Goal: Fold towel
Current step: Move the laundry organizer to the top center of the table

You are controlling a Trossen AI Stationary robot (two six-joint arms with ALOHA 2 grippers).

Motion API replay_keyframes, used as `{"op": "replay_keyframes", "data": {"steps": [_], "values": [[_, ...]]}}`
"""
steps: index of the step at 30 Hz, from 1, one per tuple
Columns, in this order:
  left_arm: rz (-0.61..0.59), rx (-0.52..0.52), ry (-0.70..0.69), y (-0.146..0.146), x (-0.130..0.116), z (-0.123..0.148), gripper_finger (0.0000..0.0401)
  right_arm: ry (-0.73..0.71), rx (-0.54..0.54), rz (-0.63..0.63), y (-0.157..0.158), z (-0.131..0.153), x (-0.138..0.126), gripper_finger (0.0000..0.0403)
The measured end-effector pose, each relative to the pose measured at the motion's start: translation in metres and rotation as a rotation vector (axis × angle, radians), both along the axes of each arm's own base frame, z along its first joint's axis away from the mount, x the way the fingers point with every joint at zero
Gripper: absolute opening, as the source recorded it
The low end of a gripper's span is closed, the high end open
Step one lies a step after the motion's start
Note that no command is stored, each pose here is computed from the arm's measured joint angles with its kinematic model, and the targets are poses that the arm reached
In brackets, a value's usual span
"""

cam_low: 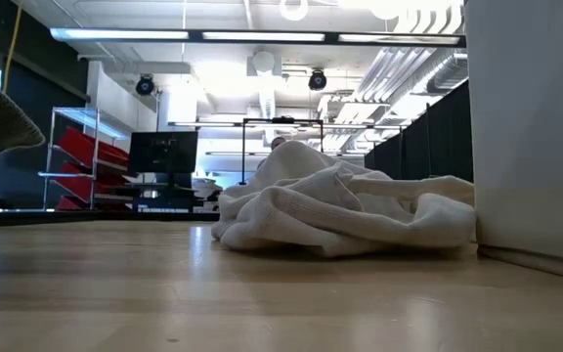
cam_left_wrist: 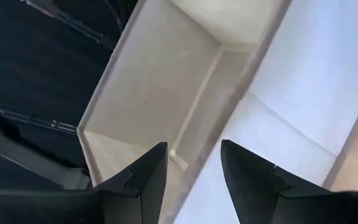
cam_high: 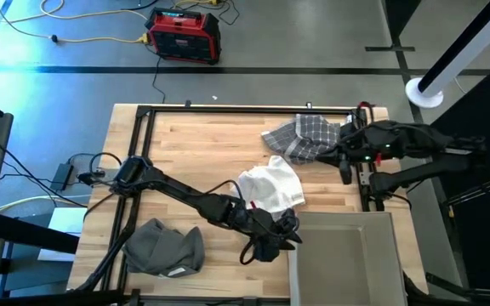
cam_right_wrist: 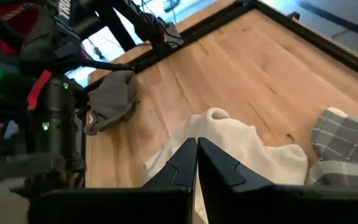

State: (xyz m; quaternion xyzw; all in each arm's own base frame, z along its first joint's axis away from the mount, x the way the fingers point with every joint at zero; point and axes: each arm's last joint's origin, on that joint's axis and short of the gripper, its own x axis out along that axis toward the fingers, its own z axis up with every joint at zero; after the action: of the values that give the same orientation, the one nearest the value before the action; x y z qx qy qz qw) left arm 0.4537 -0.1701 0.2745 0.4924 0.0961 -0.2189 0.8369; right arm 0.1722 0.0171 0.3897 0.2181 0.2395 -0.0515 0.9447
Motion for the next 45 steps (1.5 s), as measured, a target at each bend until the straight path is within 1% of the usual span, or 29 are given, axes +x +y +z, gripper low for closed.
{"op": "replay_keyframes", "data": {"steps": [5, 10, 14, 19, 26, 30, 32, 35, 44, 45], "values": [[-0.033, 0.006, -0.026, -0.001, 0.000, 0.003, 0.0142, -0.047, -0.007, 0.042, 0.007, 0.004, 0.003, 0.0000], [-0.053, -0.008, -0.020, -0.004, 0.007, -0.012, 0.0142, -0.158, -0.047, 0.115, 0.017, 0.014, 0.004, 0.0000], [-0.069, -0.021, -0.015, -0.007, 0.013, -0.024, 0.0142, -0.183, -0.059, 0.160, 0.023, 0.016, 0.002, 0.0000], [-0.001, 0.004, -0.046, -0.008, 0.017, -0.031, 0.0142, -0.183, -0.056, 0.196, 0.029, 0.016, 0.000, 0.0000], [-0.002, -0.003, -0.059, -0.009, 0.017, -0.024, 0.0142, -0.186, -0.054, 0.230, 0.036, 0.016, -0.001, 0.0000], [-0.004, -0.012, -0.087, -0.013, 0.019, -0.010, 0.0142, -0.193, -0.058, 0.230, 0.038, 0.017, -0.002, 0.0000], [-0.001, -0.033, -0.099, -0.013, 0.019, -0.003, 0.0142, -0.196, -0.060, 0.229, 0.039, 0.017, -0.002, 0.0000], [-0.019, -0.072, -0.041, -0.011, 0.019, -0.008, 0.0142, -0.201, -0.064, 0.228, 0.041, 0.017, -0.003, 0.0000], [0.009, -0.114, 0.216, 0.000, 0.014, -0.015, 0.0080, -0.202, -0.056, 0.232, 0.044, 0.017, -0.004, 0.0000], [0.016, -0.121, 0.232, 0.000, 0.014, -0.012, 0.0069, -0.202, -0.055, 0.236, 0.044, 0.017, -0.004, 0.0000]]}}
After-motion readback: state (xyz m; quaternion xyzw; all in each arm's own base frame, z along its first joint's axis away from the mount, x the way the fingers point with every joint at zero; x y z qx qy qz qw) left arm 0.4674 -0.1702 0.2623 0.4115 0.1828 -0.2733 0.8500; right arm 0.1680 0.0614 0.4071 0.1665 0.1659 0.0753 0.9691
